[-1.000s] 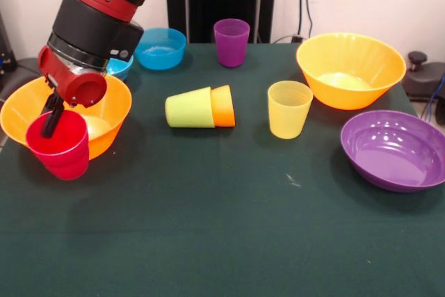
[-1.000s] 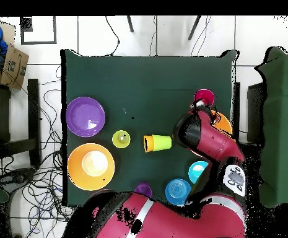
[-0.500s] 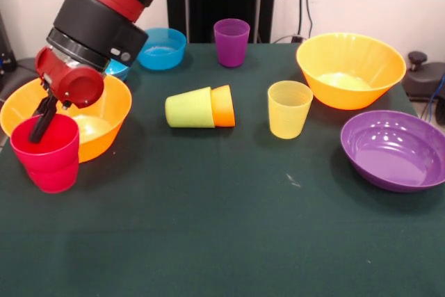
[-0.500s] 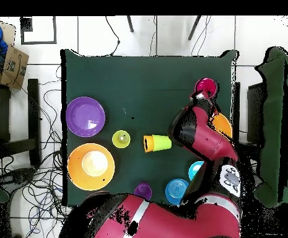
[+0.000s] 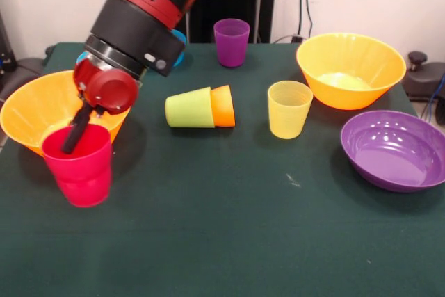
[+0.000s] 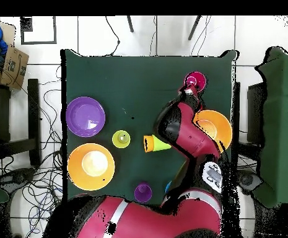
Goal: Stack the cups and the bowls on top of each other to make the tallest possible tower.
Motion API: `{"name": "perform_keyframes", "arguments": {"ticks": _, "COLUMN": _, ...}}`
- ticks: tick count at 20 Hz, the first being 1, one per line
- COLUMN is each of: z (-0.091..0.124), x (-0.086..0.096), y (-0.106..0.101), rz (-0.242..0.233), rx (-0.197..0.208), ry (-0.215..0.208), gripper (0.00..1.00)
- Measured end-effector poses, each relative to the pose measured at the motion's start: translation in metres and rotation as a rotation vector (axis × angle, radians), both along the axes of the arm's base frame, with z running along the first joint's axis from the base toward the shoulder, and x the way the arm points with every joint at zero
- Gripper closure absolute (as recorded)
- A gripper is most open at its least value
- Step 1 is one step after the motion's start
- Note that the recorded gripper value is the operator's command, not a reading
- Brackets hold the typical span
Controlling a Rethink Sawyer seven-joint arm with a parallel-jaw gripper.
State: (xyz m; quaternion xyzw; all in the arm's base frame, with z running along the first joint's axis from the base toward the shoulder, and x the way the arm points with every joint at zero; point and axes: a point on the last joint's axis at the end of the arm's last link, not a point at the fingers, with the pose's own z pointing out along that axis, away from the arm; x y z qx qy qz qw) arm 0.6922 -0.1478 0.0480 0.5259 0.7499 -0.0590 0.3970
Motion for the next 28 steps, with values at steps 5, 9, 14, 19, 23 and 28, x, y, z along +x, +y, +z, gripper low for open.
{"name": "perform_keyframes", "arguments": {"ticks": 5, "z": -0.007, "x": 0.002, "y": 0.014, "rz": 0.0, "rx": 0.036, "ry": -0.006, "gripper": 1.0}}
{"name": "perform_keyframes", "arguments": {"ticks": 9, "z": -0.015, "x": 0.001, "y": 0.027, "rz": 0.006, "rx": 0.062, "ry": 0.0, "gripper": 1.0}}
{"name": "perform_keyframes", "arguments": {"ticks": 14, "z": -0.02, "x": -0.003, "y": 0.033, "rz": 0.006, "rx": 0.077, "ry": 0.016, "gripper": 1.0}}
{"name": "perform_keyframes", "arguments": {"ticks": 19, "z": -0.024, "x": -0.008, "y": 0.037, "rz": 0.007, "rx": 0.092, "ry": 0.049, "gripper": 1.0}}
{"name": "perform_keyframes", "arguments": {"ticks": 23, "z": -0.031, "x": -0.014, "y": 0.041, "rz": 0.003, "rx": 0.1, "ry": 0.086, "gripper": 1.0}}
{"name": "perform_keyframes", "arguments": {"ticks": 28, "z": -0.049, "x": -0.03, "y": 0.056, "rz": -0.003, "rx": 0.086, "ry": 0.162, "gripper": 1.0}}
